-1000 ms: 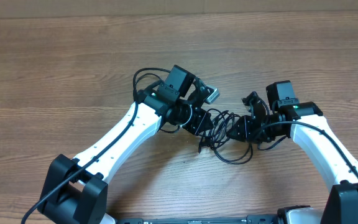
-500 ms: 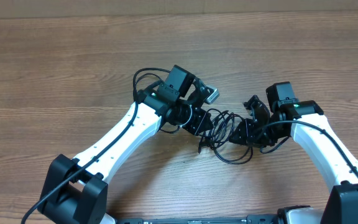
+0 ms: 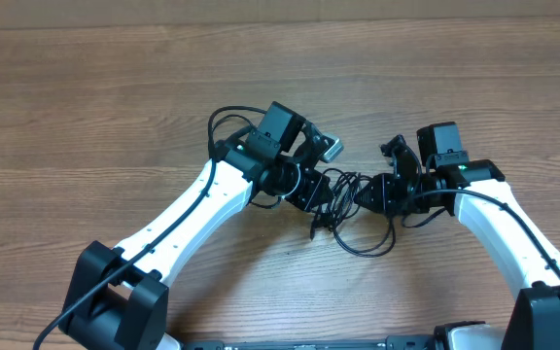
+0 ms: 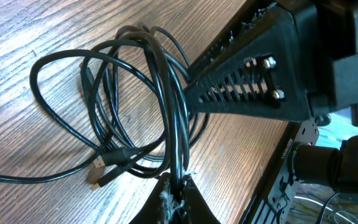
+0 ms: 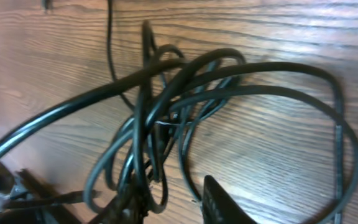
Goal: Untangle cables
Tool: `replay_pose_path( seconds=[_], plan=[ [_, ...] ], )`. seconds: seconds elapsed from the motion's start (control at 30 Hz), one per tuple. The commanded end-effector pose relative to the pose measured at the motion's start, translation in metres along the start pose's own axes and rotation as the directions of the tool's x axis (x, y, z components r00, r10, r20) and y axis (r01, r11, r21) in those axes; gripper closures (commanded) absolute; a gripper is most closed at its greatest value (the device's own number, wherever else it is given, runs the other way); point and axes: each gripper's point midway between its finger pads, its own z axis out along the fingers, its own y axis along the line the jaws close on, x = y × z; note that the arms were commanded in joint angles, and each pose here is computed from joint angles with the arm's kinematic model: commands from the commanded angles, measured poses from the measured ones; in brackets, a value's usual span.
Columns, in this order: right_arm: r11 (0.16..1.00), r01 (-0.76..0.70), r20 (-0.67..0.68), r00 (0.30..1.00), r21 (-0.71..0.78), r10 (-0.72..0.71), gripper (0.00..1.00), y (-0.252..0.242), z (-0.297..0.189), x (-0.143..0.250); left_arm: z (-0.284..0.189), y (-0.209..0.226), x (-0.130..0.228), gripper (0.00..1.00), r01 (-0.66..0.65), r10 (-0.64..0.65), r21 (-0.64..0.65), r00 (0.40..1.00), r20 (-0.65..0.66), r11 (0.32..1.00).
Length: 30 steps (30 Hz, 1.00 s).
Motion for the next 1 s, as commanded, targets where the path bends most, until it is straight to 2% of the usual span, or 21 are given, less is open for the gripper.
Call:
replay_pose_path(
  seconds=[0.0, 0.1, 0.23, 0.27, 0.53, 0.6, 0.67, 0.77, 0.9, 0.97],
  plan=[
    [0.998, -0.008, -0.047, 0.999, -0.059, 0.005, 0.75, 0.013, 0.004, 0.012, -0.004, -0.006, 0.0, 0.96, -0.014, 0.014, 0.006, 1.0, 0.009, 1.0],
    [0.997, 0.029, -0.069, 0.997, -0.067, -0.034, 0.76, 0.023, 0.011, 0.018, -0.004, -0.006, 0.0, 0.96, -0.014, 0.014, 0.006, 1.0, 0.009, 1.0],
    [0.992, 0.101, -0.07, 0.992, -0.072, -0.106, 0.89, 0.037, 0.019, 0.019, -0.004, -0.006, 0.0, 0.96, -0.013, 0.013, 0.006, 1.0, 0.008, 1.0],
    [0.991, 0.11, -0.066, 0.991, -0.075, -0.115, 0.96, 0.038, 0.02, 0.019, -0.004, -0.006, 0.0, 0.96, -0.013, 0.013, 0.006, 1.0, 0.008, 1.0],
    [0.991, 0.105, -0.075, 0.991, -0.082, -0.111, 0.96, 0.041, 0.018, 0.019, -0.004, -0.006, 0.001, 0.96, -0.009, 0.009, 0.006, 1.0, 0.006, 1.0],
    [0.993, 0.09, -0.113, 0.989, -0.076, -0.099, 0.96, 0.047, 0.008, 0.022, -0.004, -0.006, 0.001, 0.96, -0.008, 0.008, 0.005, 1.0, 0.005, 1.0],
    [0.983, 0.135, -0.142, 0.978, -0.121, -0.152, 0.96, 0.07, -0.017, 0.02, -0.004, -0.006, 0.001, 0.96, -0.009, 0.009, 0.005, 1.0, 0.006, 1.0],
    [0.973, 0.184, -0.103, 0.975, -0.139, -0.199, 0.96, 0.104, -0.056, -0.001, -0.004, -0.006, 0.001, 0.96, -0.008, 0.008, 0.005, 1.0, 0.006, 1.0],
    [0.945, 0.293, 0.046, 0.956, -0.145, -0.29, 0.96, 0.146, -0.104, -0.037, -0.004, -0.006, 0.001, 0.96, -0.008, 0.008, 0.005, 1.0, 0.005, 1.0],
    [0.96, 0.275, 0.023, 0.961, -0.05, -0.274, 0.87, 0.128, -0.101, -0.036, -0.004, -0.006, 0.002, 0.96, -0.006, 0.006, 0.005, 1.0, 0.002, 1.0]
  ],
)
